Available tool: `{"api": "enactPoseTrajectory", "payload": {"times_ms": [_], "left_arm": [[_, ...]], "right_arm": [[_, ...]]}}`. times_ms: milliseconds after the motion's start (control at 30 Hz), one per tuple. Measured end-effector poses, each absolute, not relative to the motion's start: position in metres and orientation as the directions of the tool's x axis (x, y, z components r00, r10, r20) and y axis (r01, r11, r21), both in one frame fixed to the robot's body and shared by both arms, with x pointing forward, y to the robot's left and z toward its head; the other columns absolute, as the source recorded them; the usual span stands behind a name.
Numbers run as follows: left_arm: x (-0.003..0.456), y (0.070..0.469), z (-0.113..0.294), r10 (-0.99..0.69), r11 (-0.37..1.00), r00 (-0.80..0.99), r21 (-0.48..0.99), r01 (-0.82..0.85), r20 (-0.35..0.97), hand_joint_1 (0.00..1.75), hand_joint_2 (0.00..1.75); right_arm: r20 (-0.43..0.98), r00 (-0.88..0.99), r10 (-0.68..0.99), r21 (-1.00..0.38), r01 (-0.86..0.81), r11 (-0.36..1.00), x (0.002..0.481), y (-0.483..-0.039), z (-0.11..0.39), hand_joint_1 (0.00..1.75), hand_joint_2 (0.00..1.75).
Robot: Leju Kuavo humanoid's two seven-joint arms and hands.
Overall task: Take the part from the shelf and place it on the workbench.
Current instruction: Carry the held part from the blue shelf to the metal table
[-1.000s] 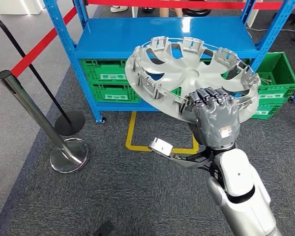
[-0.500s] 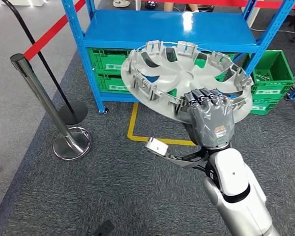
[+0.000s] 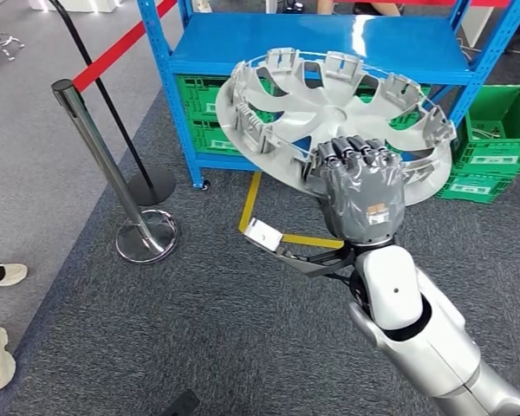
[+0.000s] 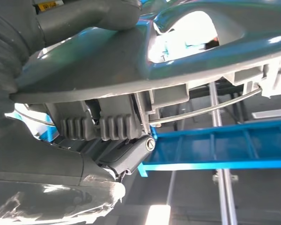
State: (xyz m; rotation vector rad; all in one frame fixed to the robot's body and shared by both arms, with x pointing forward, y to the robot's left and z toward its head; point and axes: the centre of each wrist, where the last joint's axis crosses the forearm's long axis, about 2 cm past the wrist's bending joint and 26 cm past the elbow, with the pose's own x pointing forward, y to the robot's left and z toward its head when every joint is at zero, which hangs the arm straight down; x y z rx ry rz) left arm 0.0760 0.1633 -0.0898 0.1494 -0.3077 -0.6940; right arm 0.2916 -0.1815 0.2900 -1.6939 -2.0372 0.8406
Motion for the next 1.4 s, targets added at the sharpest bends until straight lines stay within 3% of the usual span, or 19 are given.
{"api": "enactPoseTrajectory", "payload": {"times_ms": [1400], "left_arm": [[0.074, 0.162, -0.090, -0.646, 0.763, 0.734, 0.203, 0.614, 0.211, 0.00, 1.75]], "right_arm": [[-0.176, -0.230, 0.957, -0.653, 0.755, 0.062, 0.290, -0.189, 0.273, 1.75, 1.75]]}}
